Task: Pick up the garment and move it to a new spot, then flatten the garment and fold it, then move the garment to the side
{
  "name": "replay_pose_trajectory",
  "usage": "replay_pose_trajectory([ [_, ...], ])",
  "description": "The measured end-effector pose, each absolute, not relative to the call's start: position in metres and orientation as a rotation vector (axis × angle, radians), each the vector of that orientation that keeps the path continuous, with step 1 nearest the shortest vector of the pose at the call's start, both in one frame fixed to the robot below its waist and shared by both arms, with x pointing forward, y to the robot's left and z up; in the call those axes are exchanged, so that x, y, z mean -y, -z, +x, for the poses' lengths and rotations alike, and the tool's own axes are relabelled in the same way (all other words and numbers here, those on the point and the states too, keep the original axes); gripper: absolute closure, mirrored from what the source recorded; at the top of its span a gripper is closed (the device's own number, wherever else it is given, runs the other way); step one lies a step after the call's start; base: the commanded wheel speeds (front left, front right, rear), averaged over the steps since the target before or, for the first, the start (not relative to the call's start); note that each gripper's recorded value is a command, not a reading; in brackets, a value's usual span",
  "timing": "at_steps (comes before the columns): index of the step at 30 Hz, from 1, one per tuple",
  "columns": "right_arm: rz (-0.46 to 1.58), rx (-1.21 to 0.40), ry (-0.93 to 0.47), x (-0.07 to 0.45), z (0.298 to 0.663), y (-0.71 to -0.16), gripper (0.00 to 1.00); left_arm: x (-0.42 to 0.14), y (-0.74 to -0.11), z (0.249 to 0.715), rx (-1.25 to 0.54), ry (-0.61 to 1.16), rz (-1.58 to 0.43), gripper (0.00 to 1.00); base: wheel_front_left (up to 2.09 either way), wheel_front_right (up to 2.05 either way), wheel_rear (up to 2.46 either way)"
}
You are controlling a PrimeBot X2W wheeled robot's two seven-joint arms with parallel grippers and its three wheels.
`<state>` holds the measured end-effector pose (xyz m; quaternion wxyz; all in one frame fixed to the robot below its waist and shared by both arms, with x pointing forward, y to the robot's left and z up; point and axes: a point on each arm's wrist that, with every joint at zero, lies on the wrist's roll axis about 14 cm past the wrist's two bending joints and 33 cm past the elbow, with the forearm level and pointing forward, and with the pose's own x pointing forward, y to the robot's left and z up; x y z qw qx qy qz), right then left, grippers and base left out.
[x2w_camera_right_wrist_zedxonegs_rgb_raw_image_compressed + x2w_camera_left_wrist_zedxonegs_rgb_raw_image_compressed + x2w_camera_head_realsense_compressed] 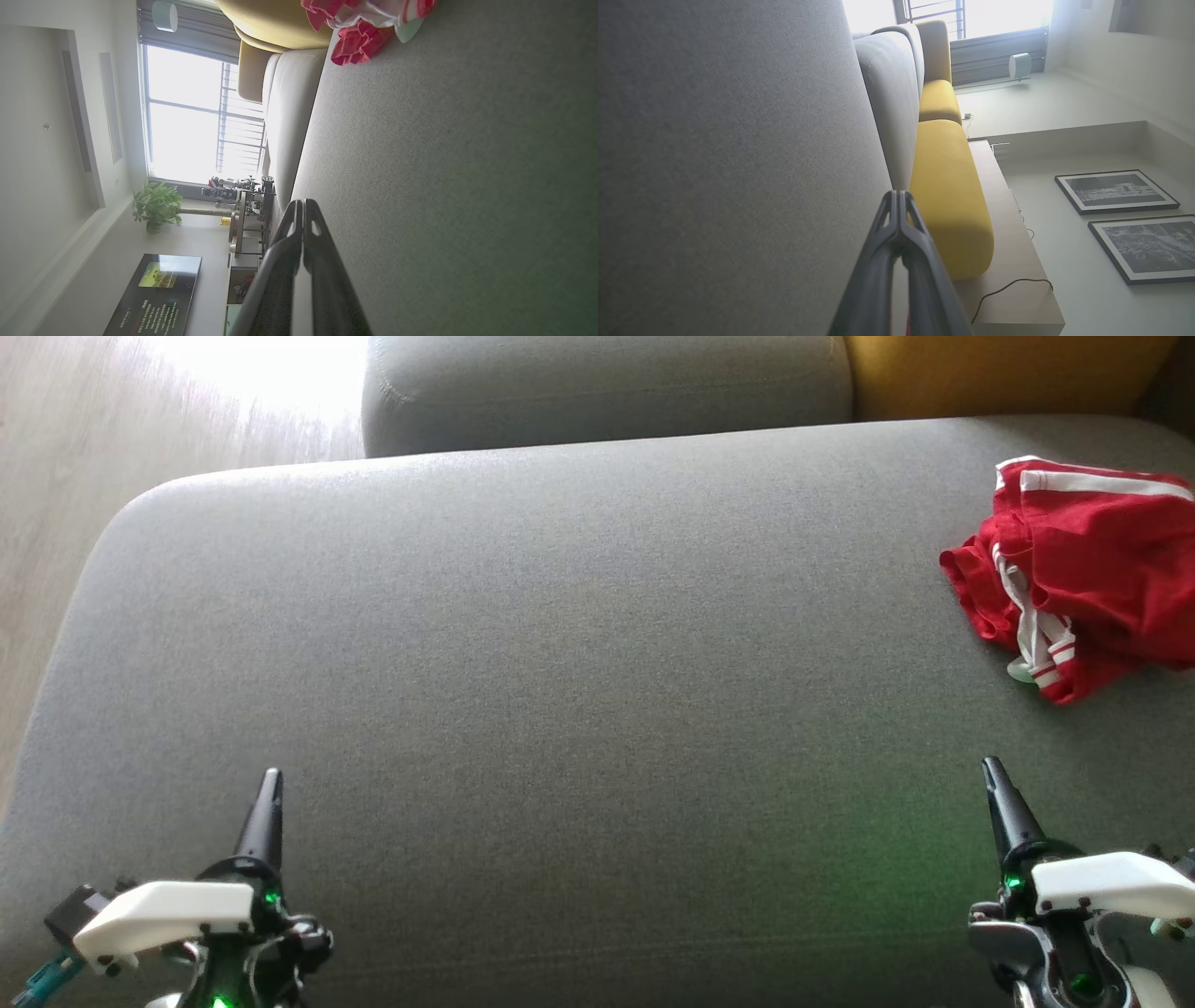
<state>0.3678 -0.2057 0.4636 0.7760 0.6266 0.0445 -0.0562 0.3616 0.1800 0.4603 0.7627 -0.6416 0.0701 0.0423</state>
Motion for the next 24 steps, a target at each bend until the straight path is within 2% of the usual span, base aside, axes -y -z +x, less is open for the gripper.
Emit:
replay_pose_trajectory([
  [17, 1.563, -0.055, 0.095, 0.208, 0.372, -0.476, 1.00, -0.187, -0.476, 0.373, -0.094, -0.057, -1.580, 1.00, 0.00, 0.00, 0.00],
  [24, 1.569, -0.054, 0.095, 0.208, 0.372, -0.476, 1.00, -0.187, -0.477, 0.374, -0.091, -0.055, -1.585, 1.00, 0.00, 0.00, 0.00],
])
